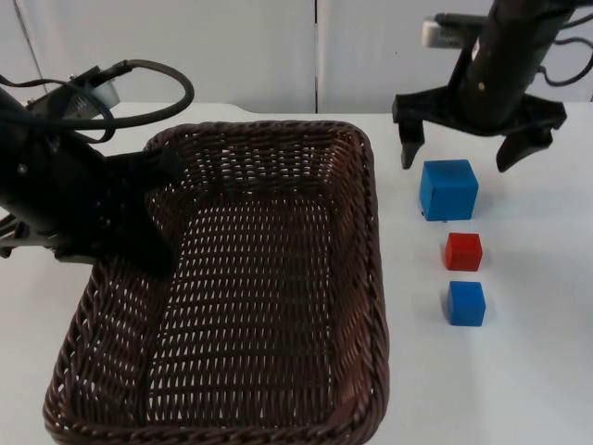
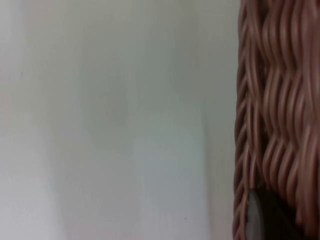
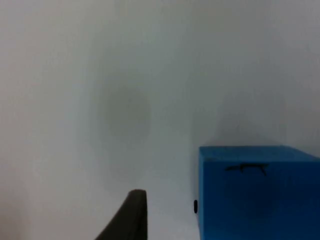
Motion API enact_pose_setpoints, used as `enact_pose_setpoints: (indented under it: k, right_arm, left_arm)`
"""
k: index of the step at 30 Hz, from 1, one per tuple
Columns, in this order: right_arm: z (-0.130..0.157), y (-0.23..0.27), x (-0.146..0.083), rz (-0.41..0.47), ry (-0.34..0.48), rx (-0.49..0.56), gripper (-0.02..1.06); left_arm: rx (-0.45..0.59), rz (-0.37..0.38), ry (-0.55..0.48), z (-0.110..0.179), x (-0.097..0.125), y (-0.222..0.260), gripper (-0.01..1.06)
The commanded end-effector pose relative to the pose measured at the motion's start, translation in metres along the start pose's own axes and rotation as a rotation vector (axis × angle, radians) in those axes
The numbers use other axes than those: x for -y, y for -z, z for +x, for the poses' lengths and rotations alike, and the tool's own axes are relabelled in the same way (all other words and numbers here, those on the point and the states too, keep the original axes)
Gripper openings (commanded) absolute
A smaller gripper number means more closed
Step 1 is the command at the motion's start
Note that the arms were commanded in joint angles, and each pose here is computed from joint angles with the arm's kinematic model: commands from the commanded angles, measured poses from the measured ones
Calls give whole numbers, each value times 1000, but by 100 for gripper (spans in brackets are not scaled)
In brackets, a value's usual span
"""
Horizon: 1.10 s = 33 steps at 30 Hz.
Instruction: Pick up the basket with the left hand and place the largest block into the basket with the right hand.
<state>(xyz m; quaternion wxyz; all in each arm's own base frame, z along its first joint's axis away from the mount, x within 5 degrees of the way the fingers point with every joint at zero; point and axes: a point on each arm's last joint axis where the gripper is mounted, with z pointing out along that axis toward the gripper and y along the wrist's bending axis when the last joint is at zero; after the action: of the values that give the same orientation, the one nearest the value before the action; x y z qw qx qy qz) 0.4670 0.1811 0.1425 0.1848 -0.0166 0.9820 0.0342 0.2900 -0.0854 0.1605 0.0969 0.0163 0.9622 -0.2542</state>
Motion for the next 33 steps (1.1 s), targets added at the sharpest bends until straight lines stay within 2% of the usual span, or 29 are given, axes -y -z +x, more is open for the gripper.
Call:
enact_pose_setpoints:
  k: [1,17,22,25,26,27,29,30,32,33]
  right_arm:
    - [-1,-7,0,5,5,14,105]
    - [3,-35,0,7,1,40,105]
    - [2,-35,0,5,-10,44,95]
    - [2,-35,0,4,-29,46,75]
    - [2,-35,0,4,-29,46,75]
    - [2,-35,0,2,-33,46,63]
    - [2,-35,0,1,-34,45,49]
    - [2,-35,0,1,-34,45,49]
    - [2,-34,0,1,-34,47,33]
    - [1,-31,0,-1,-35,51,22]
  left_arm:
    - [9,16,5,0,4,4,0]
    - [9,15,3,0,4,4,0]
    - [12,13,3,0,4,4,0]
    - [13,14,5,0,4,4,0]
    - [13,14,5,0,4,4,0]
    - [13,14,5,0,4,4,0]
    - [13,14,5,0,4,4,0]
    - [13,14,5,0,4,4,0]
    - [13,14,5,0,4,4,0]
    - [13,14,5,0,4,4,0]
